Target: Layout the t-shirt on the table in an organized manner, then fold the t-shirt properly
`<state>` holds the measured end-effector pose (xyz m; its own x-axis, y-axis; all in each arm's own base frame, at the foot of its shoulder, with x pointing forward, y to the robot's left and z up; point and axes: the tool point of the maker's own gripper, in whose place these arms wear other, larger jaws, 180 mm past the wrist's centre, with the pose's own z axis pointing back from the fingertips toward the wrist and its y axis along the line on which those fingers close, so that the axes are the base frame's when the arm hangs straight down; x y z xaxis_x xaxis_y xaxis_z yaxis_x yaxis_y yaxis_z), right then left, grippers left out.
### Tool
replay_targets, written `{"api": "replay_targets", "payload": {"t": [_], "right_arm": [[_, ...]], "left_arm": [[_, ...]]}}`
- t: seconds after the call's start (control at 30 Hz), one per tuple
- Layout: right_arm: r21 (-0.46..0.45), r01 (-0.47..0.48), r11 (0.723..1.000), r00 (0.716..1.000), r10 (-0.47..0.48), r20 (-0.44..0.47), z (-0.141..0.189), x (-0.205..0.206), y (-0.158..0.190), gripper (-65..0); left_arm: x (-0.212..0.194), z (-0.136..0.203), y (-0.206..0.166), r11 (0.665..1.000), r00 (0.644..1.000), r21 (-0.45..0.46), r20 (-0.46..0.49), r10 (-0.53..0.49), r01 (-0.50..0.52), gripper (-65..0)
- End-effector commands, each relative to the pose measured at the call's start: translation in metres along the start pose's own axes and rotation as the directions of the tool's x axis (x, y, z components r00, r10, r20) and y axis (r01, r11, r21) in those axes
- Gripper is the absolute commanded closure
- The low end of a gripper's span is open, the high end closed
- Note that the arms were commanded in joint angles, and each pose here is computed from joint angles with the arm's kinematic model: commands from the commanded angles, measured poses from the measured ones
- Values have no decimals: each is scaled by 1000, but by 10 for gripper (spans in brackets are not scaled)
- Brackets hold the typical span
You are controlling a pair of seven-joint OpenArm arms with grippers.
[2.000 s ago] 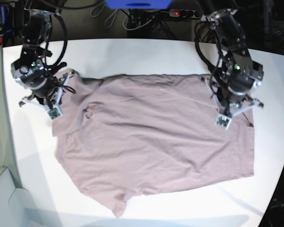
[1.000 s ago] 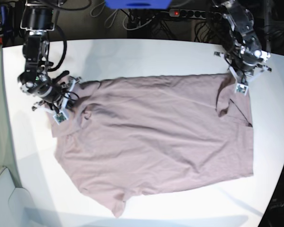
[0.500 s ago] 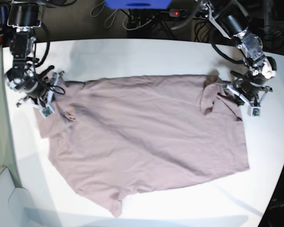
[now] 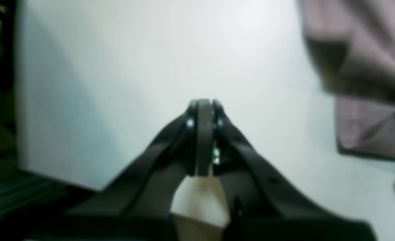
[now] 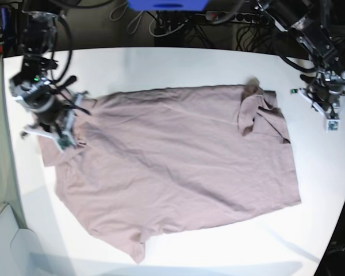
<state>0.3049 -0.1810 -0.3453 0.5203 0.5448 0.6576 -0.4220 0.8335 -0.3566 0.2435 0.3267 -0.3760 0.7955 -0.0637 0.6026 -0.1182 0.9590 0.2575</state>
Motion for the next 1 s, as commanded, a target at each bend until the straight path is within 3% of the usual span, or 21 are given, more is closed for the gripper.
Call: {"api": "replay_targets", "payload": {"t": [0.0,0.23,0.37,0.57,0.73,0.97], "right_arm": [[9,-6,1000,996,5,90,0,29,4,0],[251,-51,967,980,0,201,-27,93,104,0],[367,-13,930,987,-48,156,-53,99,145,0],[452,30,891,993,-78,88,-79,100,173,0],[478,45,877,994,-86,65,-84,96,183,0],[509,72,858,997,-80,-6,-95,75,193,0]], "left_arm": [[7,7,1,1000,1000,11,20,-2,1,-1],[25,38,-32,999,997,-8,66,45,-45,-1],[41,45,-51,999,996,-36,89,-30,33,-1],[51,44,-82,989,990,-108,104,-93,104,-1],[71,46,-115,968,975,-175,164,-150,179,-1],[105,48,-195,884,926,-316,271,-263,343,-1]]}}
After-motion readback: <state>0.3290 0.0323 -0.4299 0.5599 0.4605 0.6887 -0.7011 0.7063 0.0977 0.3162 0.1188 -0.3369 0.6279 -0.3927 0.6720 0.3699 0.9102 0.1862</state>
